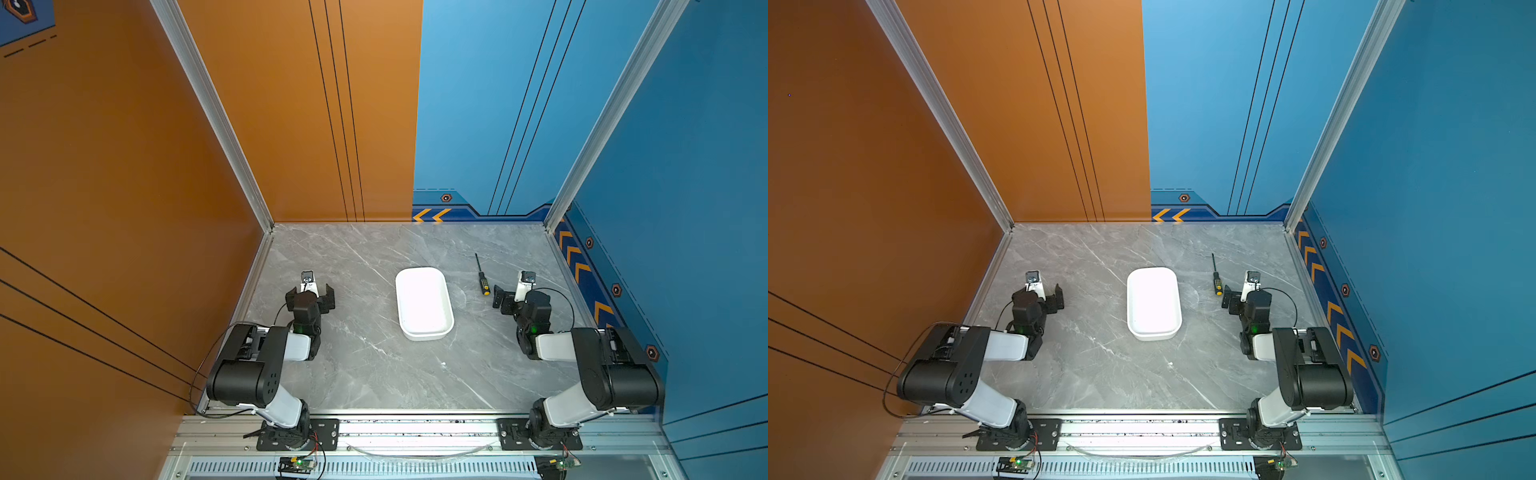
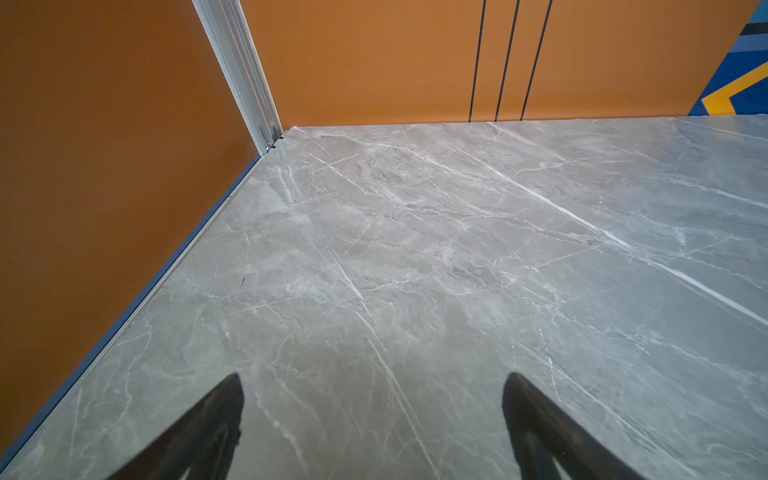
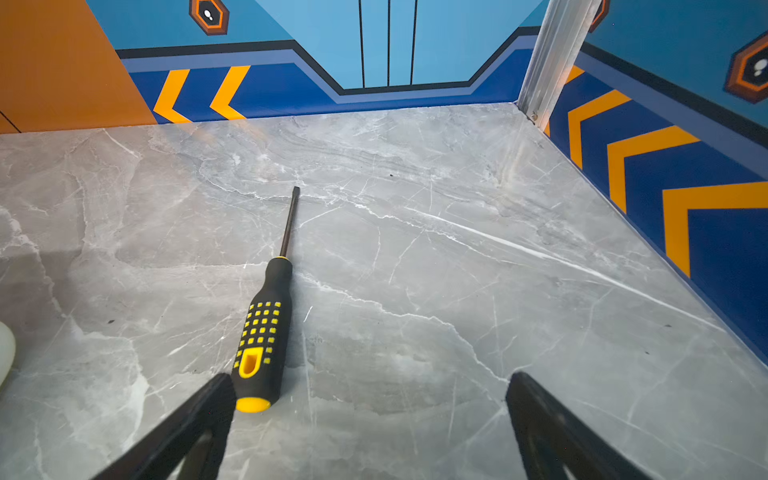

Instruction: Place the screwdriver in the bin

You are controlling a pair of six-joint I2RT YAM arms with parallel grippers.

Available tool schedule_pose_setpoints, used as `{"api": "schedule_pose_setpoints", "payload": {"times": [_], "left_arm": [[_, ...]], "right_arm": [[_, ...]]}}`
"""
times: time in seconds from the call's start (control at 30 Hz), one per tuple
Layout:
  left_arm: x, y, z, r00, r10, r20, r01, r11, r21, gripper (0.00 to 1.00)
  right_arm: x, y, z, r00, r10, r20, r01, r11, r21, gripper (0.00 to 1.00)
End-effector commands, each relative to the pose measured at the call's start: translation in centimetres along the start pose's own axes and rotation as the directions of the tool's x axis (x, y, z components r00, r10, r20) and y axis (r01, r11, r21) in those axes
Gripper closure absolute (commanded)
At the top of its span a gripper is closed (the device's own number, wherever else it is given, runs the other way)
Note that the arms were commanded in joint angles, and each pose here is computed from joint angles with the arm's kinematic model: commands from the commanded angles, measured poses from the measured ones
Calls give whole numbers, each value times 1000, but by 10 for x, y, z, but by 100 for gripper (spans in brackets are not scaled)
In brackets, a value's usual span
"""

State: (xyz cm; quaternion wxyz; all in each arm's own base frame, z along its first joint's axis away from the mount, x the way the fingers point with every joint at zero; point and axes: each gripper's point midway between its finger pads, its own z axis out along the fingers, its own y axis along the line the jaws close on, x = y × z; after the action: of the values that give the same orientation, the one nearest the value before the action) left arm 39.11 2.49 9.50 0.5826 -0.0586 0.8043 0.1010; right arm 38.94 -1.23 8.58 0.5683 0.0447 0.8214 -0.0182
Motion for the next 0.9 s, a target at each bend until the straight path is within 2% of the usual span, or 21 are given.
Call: {"api": "schedule_pose_setpoints", "payload": {"times": [0.0,0.33,0.57,0.7,0.87], "left_arm": [[2,0,1,1000,-6,-11,7,1000,9,2],[1,0,1,1000,-8,-8,8,1000,9,2],[1,-1,1,1000,-3,-8,3,1000,8,2],[2,-1,0,1000,-2,-8,2,1000,9,2],[-5,-2,-2,1000,6,7,-6,1000,9,2]], "right_arm": [[-7,1,3,1000,8,18,-8,1000,-7,0],[-8,3,2,1000,3,24,-3,1000,-14,0],[-9,-5,1,999,19,35,-19,999,28,0],[-10,-19,-5,996,60,72,-67,993,96,0],[-10,-14,-7,995,60,81,-65,996,55,0]]}}
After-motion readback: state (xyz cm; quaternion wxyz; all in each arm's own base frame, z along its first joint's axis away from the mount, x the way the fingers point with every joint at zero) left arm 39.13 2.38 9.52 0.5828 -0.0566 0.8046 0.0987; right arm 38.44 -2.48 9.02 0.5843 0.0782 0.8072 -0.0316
